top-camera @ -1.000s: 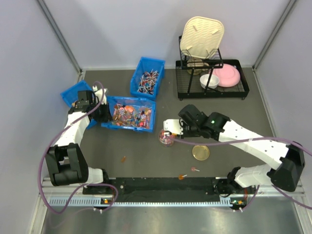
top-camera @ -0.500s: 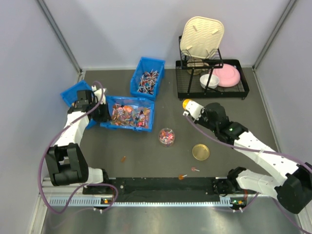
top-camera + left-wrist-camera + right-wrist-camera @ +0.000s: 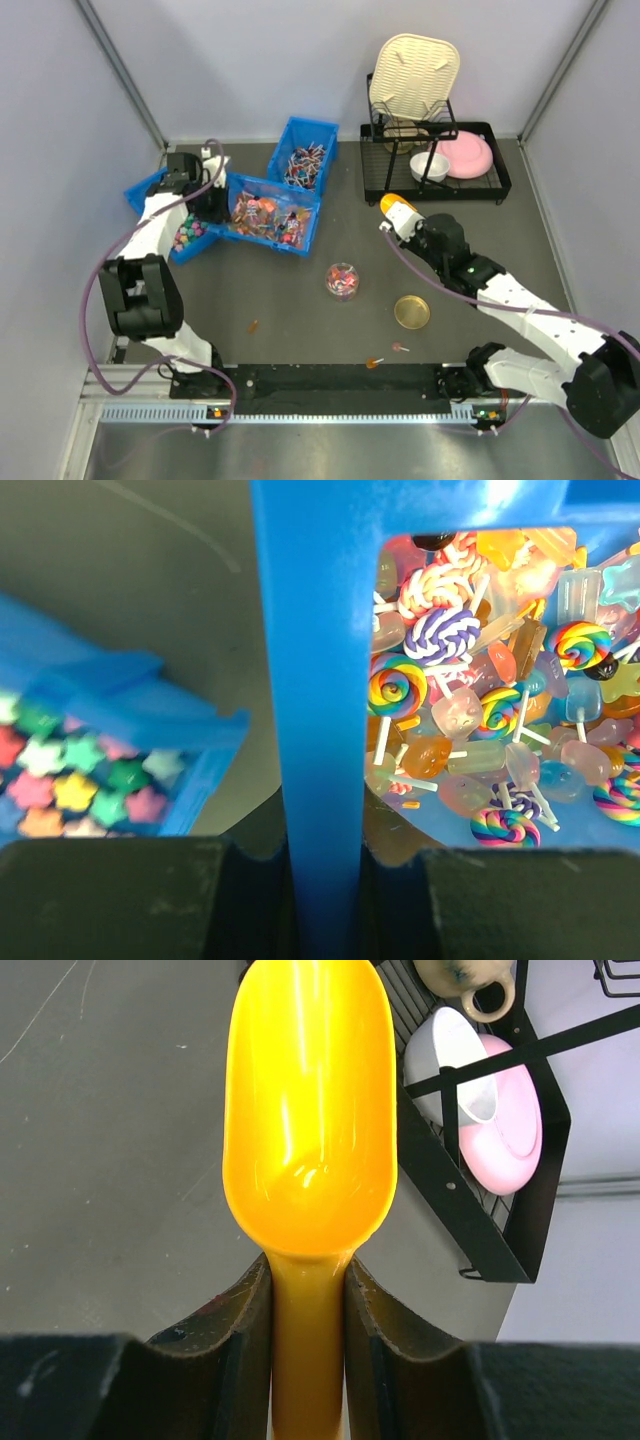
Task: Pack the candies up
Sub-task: Place the storage box at the center of the board.
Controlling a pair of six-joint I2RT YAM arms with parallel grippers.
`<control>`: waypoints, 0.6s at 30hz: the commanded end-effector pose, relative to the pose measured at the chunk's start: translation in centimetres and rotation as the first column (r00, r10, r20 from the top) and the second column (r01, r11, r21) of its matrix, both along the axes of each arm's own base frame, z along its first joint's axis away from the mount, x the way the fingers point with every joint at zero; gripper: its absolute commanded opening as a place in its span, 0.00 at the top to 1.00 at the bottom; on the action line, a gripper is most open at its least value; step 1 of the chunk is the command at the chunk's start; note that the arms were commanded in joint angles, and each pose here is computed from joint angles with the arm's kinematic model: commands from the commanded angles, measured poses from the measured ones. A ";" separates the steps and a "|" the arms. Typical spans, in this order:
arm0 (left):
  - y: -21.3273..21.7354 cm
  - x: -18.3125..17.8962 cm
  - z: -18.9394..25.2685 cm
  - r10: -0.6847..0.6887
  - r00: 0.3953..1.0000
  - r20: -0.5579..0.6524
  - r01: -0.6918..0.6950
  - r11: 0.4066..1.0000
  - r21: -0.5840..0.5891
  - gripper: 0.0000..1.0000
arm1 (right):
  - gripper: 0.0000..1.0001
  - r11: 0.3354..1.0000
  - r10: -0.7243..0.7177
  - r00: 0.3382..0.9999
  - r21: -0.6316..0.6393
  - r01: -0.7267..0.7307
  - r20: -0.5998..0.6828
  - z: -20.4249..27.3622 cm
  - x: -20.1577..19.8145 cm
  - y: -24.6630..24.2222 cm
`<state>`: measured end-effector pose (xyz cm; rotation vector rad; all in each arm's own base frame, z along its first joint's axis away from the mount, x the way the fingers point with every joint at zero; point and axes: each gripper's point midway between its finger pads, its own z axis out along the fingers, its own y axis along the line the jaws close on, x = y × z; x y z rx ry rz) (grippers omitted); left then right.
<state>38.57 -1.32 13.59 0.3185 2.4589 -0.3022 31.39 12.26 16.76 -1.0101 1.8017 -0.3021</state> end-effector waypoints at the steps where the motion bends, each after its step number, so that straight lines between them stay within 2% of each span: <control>1: -4.1 1.9 2.7 -0.130 0.988 0.089 0.132 0.991 -0.018 1.00 | 1.00 0.998 -0.045 0.998 0.045 0.042 0.046 1.0 1.0 0.0; 2: -5.4 2.1 2.3 -0.162 0.984 0.080 0.163 0.987 -0.006 1.00 | 1.00 0.998 -0.047 0.998 0.041 0.046 0.042 0.9 1.0 -0.1; 6: -5.9 3.3 1.1 -0.152 0.988 0.040 0.152 0.988 0.005 1.00 | 1.00 0.998 -0.050 0.998 0.029 0.049 0.035 0.5 1.0 -0.1; 14: -4.0 6.0 -0.4 -0.071 0.996 -0.060 0.076 0.993 0.090 1.00 | 1.00 0.999 -0.045 0.999 0.008 0.045 0.018 -0.3 1.1 -0.2; 18: -3.4 6.9 0.1 -0.035 0.998 -0.051 0.041 0.992 0.117 1.00 | 1.00 0.999 -0.045 0.999 -0.006 0.045 0.008 -0.8 1.2 -0.2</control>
